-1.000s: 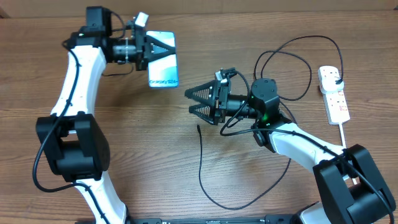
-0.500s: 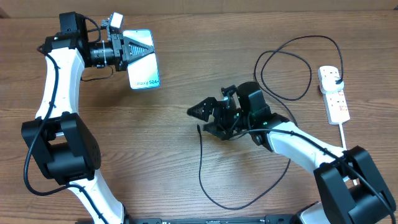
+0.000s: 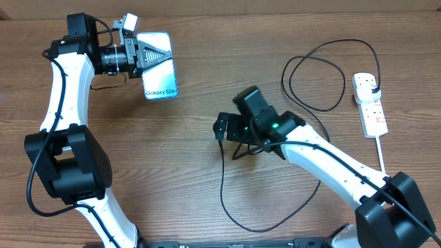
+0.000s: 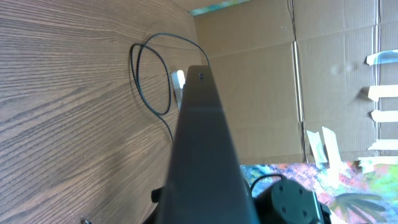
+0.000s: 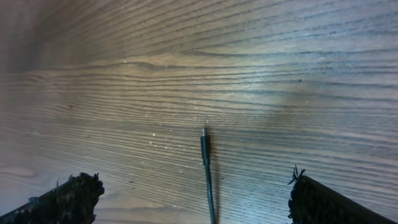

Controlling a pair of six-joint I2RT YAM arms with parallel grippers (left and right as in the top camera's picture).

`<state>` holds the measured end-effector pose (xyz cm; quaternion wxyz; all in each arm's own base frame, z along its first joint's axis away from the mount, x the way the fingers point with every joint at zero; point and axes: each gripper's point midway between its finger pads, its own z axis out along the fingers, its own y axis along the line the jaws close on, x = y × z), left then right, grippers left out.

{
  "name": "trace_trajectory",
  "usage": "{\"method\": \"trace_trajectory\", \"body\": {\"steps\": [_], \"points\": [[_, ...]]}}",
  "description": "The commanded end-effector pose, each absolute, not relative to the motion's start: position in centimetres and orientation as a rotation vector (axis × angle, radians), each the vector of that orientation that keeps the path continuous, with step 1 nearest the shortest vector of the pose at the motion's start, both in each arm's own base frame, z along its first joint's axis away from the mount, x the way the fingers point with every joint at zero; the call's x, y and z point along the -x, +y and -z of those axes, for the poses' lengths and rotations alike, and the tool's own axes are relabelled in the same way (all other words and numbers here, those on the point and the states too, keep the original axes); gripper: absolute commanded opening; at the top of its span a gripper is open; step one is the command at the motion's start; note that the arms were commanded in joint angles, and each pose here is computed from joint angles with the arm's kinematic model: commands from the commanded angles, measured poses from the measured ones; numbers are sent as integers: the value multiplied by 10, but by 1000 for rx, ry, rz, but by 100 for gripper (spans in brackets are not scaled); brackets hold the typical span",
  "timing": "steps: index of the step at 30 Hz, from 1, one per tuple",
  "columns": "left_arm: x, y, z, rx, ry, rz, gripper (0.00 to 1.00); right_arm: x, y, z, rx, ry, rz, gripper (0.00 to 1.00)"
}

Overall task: Plug charger to phone and switch on socket
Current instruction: 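Move the right gripper down over the black charging cable, then lower and close the right gripper on the cable near its plug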

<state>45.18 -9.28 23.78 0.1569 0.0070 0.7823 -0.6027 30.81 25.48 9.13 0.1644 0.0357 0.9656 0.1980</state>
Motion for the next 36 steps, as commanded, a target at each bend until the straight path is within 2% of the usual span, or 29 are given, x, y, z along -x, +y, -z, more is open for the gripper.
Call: {"method": "trace_trajectory", "body": {"steps": [1, 15, 19, 30, 36], "points": [[-449, -97, -246, -70, 2192, 1764, 4, -315, 254, -104, -45, 2673, -459, 100], [-449, -97, -246, -70, 2192, 1764, 4, -301, 271, -66, 34, 2738, -358, 96], [-449, -97, -246, -73, 2191, 1761, 4, -306, 272, -69, 16, 2717, -358, 90], [-450, -97, -247, -79, 2187, 1757, 4, -297, 292, -65, 106, 2704, -320, 88], [-450, -97, -247, -82, 2185, 1755, 4, -298, 292, -51, 123, 2768, -193, 82]]}}
